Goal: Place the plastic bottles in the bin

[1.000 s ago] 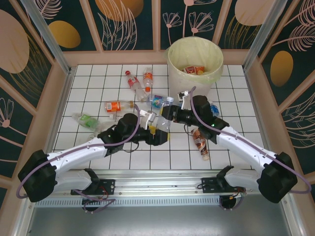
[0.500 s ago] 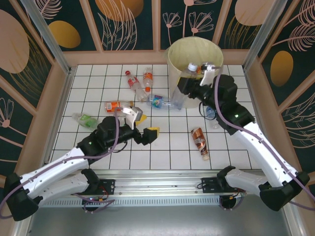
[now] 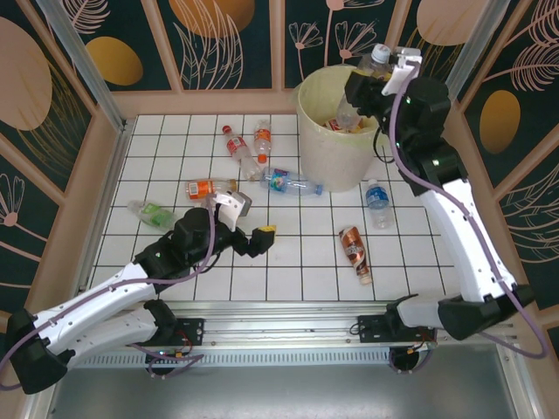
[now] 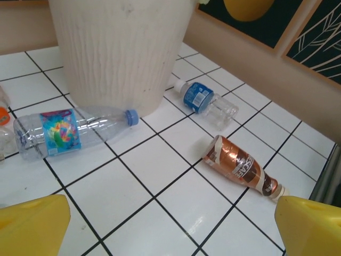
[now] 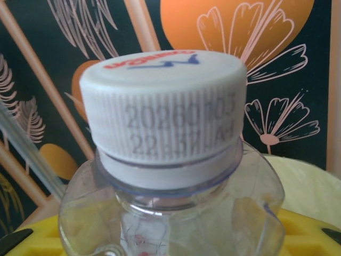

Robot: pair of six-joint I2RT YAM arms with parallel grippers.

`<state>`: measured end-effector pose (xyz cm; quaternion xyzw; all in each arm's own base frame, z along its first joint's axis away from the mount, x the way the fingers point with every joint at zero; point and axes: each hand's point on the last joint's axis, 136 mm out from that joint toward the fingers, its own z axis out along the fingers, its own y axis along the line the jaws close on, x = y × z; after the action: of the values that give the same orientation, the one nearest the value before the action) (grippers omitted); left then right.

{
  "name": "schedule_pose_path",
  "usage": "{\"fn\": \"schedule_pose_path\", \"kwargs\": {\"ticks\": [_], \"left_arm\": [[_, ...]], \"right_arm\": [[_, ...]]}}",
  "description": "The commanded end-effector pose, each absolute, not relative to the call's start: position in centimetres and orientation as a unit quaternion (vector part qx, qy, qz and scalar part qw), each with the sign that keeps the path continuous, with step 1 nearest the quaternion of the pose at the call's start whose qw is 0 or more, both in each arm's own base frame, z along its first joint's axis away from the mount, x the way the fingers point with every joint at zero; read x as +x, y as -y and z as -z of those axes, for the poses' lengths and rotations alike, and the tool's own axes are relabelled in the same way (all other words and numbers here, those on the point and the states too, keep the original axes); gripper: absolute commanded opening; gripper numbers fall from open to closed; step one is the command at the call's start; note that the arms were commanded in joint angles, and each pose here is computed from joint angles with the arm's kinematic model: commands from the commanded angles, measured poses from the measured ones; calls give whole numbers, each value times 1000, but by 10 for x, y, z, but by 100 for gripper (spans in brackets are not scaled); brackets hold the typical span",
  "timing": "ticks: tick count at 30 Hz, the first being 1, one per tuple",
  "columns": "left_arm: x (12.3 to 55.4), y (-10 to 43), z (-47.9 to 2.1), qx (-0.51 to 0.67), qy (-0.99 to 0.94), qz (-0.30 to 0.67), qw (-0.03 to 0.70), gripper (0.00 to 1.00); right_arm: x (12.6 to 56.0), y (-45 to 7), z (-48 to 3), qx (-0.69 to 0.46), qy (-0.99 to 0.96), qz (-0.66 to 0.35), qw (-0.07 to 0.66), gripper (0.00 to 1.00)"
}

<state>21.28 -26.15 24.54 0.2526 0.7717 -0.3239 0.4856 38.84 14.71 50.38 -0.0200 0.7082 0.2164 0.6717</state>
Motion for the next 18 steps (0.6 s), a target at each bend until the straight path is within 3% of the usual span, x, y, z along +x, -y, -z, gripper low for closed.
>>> {"fn": "schedule_pose_path", "kwargs": {"ticks": [1,18], "left_arm": [[214,261,-256,262,-766,311,497,99],[215,258,-250,260,-770,304,497,99]], "right_arm": [[405,-138,-515,-13,-700,-192,688,52],[523,-131,-458,23,-743,-139,654,51]]}}
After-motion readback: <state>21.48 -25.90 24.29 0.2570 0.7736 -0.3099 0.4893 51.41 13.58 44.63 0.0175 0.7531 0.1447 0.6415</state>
